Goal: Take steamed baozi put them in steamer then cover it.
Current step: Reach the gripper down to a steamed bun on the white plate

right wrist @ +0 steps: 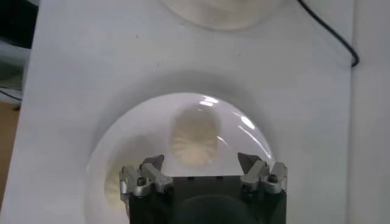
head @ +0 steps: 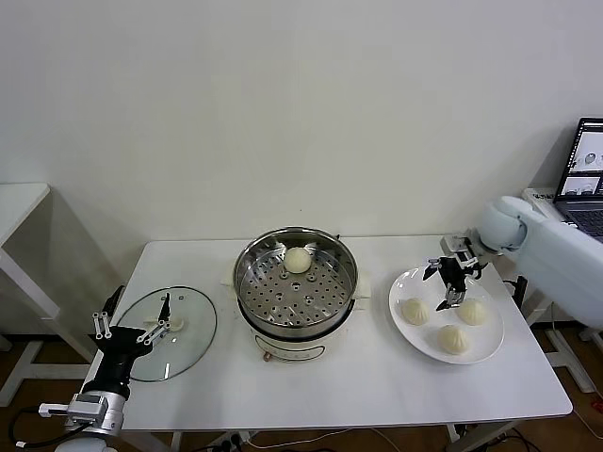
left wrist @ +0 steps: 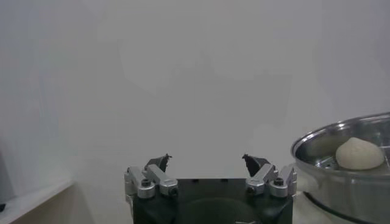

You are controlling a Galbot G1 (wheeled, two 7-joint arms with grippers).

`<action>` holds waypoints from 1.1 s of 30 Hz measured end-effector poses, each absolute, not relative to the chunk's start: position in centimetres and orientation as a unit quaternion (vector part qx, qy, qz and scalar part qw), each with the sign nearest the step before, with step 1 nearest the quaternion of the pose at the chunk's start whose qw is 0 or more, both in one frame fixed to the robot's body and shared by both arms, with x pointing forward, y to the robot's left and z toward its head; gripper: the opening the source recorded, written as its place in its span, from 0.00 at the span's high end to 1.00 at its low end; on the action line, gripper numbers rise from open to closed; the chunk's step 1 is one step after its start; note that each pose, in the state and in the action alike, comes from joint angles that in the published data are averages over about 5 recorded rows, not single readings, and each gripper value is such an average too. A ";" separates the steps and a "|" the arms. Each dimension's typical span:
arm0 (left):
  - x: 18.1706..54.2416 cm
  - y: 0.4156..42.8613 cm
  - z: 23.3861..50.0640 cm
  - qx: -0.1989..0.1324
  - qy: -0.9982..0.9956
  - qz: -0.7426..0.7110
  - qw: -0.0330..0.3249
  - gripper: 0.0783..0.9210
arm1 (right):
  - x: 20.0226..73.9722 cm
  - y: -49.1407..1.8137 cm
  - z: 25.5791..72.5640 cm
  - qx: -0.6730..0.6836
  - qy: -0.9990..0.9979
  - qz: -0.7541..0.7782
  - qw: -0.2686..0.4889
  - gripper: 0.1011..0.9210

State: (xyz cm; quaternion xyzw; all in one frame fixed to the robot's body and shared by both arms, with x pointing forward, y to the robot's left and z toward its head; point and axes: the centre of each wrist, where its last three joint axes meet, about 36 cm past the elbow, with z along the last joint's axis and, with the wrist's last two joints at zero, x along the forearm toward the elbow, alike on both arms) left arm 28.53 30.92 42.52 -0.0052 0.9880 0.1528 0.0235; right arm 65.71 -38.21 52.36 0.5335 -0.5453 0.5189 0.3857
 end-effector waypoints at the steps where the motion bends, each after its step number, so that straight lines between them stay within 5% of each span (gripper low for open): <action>1: 28.6 31.0 42.4 -0.005 0.988 0.153 0.023 0.12 | 65.8 -38.1 51.9 0.533 -0.546 0.518 0.387 0.12; 33: 28.8 31.3 41.4 -0.008 0.989 0.150 0.013 0.12 | 66.4 -36.7 46.1 0.523 -0.546 0.516 0.404 0.12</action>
